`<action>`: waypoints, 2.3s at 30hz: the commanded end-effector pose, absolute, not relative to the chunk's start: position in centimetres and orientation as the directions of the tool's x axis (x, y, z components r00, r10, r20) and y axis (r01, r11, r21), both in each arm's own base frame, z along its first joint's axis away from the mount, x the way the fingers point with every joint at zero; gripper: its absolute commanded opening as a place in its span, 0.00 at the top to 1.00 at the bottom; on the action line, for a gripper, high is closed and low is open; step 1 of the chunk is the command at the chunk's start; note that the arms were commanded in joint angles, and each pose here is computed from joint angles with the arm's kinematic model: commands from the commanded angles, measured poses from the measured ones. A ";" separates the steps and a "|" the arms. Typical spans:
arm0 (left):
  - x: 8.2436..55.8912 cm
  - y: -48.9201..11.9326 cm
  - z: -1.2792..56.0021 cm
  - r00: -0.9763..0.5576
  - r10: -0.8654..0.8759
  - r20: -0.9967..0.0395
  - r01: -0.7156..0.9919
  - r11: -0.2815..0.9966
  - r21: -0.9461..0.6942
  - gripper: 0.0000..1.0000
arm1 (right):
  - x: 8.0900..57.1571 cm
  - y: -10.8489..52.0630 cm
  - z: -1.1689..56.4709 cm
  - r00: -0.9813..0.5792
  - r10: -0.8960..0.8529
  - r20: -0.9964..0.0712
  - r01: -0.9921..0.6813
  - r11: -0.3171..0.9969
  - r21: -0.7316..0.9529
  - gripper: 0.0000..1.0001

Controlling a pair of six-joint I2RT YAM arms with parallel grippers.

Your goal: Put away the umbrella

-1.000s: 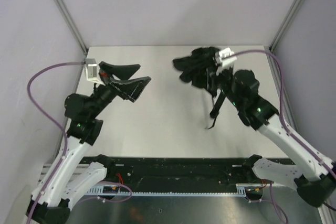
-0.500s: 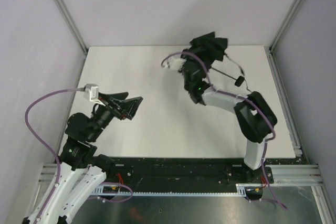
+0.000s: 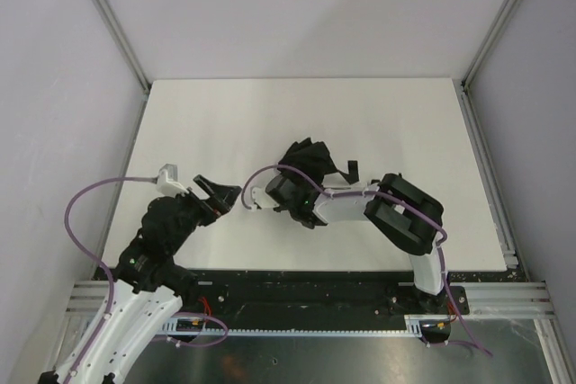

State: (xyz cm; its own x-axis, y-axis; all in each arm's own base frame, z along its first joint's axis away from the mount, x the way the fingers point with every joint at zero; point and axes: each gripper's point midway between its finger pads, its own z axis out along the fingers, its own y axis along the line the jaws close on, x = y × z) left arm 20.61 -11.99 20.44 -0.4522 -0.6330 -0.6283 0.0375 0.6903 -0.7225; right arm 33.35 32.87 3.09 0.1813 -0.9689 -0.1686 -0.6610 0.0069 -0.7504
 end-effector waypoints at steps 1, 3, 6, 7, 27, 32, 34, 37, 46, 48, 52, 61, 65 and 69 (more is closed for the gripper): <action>19.8 -11.8 18.0 -0.508 -0.701 -0.501 -0.130 0.637 -0.760 0.02 | 25.3 29.9 -3.3 0.057 -0.985 -0.165 -0.922 0.011 -0.386 1.00; 19.4 -11.6 16.9 -0.523 -0.716 -0.462 -0.194 0.628 -0.754 0.01 | 23.2 29.5 -4.3 0.034 -0.988 -0.149 -0.957 0.011 -0.290 1.00; 19.1 -11.2 15.6 -0.524 -0.748 -0.407 -0.277 0.602 -0.749 0.01 | 21.2 28.8 -5.6 -0.018 -0.993 -0.116 -0.989 0.035 -0.146 1.00; 19.1 -11.1 15.2 -0.521 -0.759 -0.391 -0.302 0.592 -0.747 0.01 | 20.6 28.8 -6.0 -0.037 -0.993 -0.116 -0.994 0.048 -0.095 1.00; 23.3 -16.0 9.1 -0.594 -0.803 0.047 -0.449 0.282 -0.848 0.00 | 18.2 30.0 -7.2 -0.253 -0.963 -0.094 -0.916 0.207 0.343 1.00; 24.6 -17.7 8.7 -0.624 -0.776 0.096 -0.441 0.249 -0.862 0.00 | 18.1 30.5 -7.2 -0.272 -0.957 -0.099 -0.897 0.215 0.385 1.00; 25.2 -18.2 8.7 -0.631 -0.769 0.104 -0.425 0.230 -0.875 0.00 | 18.2 30.8 -6.9 -0.290 -0.950 -0.118 -0.886 0.219 0.409 1.00; 26.2 -18.3 9.3 -0.607 -0.790 0.085 -0.389 0.203 -0.899 0.01 | 18.4 31.0 -6.6 -0.306 -0.943 -0.133 -0.874 0.224 0.431 1.00; 27.9 -18.7 10.1 -0.592 -0.806 -0.013 -0.268 0.212 -0.940 0.00 | 19.3 31.2 -5.5 -0.366 -0.916 -0.162 -0.824 0.238 0.515 1.00; 27.8 -19.1 9.6 -0.602 -0.798 -0.013 -0.264 0.215 -0.940 0.01 | 19.5 31.5 -5.5 -0.371 -0.913 -0.171 -0.817 0.233 0.527 1.00; 28.1 -19.5 8.5 -0.605 -0.796 -0.020 -0.267 0.226 -0.937 0.01 | 19.8 31.8 -5.4 -0.380 -0.906 -0.184 -0.807 0.228 0.545 1.00; 29.0 -21.3 7.3 -0.628 -0.778 -0.027 -0.251 0.235 -0.939 0.01 | 20.6 31.8 -5.0 -0.408 -0.891 -0.201 -0.786 0.231 0.573 1.00; 28.6 -21.5 5.6 -0.627 -0.778 -0.034 -0.281 0.267 -0.922 0.02 | 20.9 32.0 -5.0 -0.405 -0.889 -0.212 -0.795 0.228 0.562 1.00; 28.1 -21.7 3.6 -0.624 -0.779 -0.058 -0.309 0.315 -0.898 0.07 | 21.4 32.3 -4.9 -0.393 -0.888 -0.238 -0.820 0.222 0.527 1.00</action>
State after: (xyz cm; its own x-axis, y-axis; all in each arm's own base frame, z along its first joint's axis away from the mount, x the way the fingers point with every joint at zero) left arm 28.02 -21.42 5.15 -0.6310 -0.7758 -0.0043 -0.3088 0.2563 -0.9159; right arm 24.76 36.32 2.44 -0.3876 -0.7952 -0.4663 -0.8613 0.1321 0.4906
